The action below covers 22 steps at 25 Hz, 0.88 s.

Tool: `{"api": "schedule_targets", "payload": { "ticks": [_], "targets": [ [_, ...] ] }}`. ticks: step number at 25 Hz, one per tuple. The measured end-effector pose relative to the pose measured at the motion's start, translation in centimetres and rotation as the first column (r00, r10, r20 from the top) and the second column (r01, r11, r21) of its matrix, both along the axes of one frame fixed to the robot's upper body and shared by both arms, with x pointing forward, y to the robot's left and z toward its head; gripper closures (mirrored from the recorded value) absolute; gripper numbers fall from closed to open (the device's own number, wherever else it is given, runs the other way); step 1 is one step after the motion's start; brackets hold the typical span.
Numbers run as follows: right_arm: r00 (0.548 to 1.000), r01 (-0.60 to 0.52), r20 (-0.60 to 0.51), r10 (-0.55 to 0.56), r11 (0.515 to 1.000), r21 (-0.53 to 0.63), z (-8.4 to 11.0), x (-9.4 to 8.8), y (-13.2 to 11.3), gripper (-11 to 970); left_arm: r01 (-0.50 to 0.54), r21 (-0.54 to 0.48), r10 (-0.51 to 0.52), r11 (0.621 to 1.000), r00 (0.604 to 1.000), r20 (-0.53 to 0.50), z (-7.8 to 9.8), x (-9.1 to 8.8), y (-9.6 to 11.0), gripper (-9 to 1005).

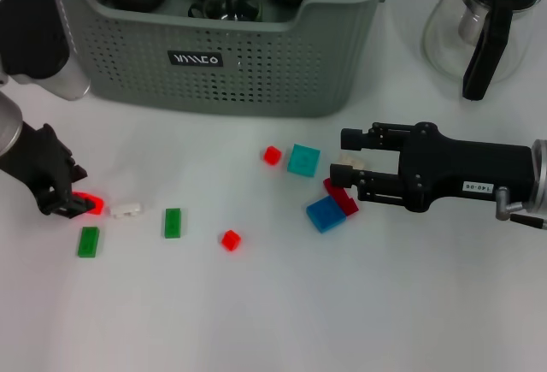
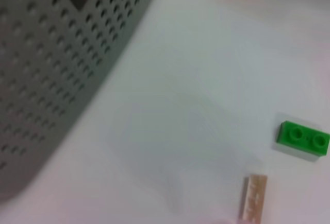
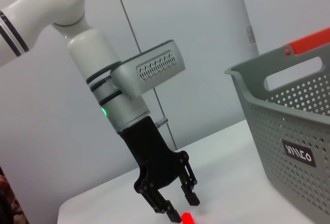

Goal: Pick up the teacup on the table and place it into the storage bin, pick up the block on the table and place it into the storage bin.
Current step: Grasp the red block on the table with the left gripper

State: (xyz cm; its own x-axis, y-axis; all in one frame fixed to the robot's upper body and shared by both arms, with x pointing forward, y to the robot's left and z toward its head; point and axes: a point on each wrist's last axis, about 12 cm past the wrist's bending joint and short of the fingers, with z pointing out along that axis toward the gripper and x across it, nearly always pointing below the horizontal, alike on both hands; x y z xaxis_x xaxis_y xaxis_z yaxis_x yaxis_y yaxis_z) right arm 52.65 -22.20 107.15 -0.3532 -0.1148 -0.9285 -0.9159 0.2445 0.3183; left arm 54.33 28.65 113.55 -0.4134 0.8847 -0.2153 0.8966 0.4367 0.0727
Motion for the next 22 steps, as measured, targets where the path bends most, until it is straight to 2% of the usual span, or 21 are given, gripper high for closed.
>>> {"api": "schedule_targets", "payload": {
  "ticks": [15, 22],
  "targets": [
    [1.0, -0.001, 0.003, 0.001, 1.0, -0.002, 0.1, 0.2, 0.1, 318, -0.037, -0.013, 0.036, 0.999, 0.998, -0.055, -1.5, -0.1, 0.4, 563],
    [1.0, 0.001, 0.002, -0.001, 1.0, -0.002, 0.1, 0.1, 0.0, 317, -0.06, -0.014, 0.059, 0.998, 0.995, -0.076, -1.5, -0.4, 0.5, 565]
  ]
}}
